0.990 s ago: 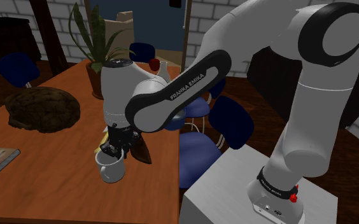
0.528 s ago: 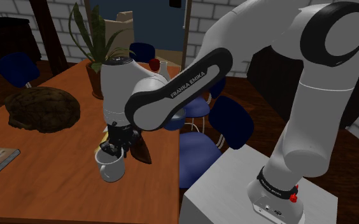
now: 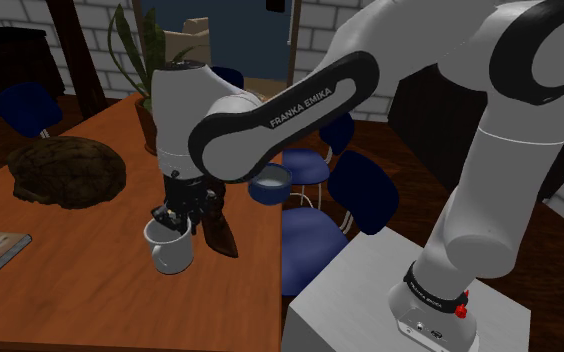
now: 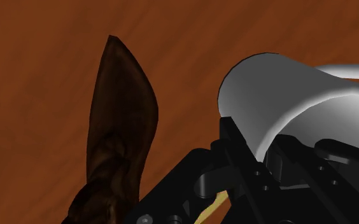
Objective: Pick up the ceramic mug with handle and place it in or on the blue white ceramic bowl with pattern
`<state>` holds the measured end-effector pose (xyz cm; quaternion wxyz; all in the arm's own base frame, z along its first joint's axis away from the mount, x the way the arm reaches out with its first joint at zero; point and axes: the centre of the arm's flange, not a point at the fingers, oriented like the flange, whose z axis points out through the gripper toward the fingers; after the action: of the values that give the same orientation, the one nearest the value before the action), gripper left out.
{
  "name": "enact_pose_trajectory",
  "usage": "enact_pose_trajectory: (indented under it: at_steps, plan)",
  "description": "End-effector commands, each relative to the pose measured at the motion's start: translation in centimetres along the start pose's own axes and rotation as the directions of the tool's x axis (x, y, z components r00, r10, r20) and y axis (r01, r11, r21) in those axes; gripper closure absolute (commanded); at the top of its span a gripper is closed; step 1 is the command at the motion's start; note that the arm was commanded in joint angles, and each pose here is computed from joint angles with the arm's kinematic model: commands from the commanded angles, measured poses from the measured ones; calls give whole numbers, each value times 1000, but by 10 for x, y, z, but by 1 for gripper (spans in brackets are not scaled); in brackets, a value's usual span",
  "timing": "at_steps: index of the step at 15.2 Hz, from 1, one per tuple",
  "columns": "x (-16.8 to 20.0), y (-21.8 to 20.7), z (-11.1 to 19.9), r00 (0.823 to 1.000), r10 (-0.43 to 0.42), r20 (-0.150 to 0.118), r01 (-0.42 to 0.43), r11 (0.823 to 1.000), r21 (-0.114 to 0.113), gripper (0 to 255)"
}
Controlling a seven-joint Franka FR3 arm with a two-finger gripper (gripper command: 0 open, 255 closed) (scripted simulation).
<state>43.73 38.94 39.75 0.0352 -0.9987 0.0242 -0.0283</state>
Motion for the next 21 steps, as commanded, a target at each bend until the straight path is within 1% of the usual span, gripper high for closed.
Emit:
enact_pose_trajectory:
  at_steps: [1, 21]
  plan:
    - [-1, 0, -10, 1000, 0, 0, 0, 1000, 0, 255]
    - [5, -8, -115, 1000, 0, 0, 0, 1000, 0, 255]
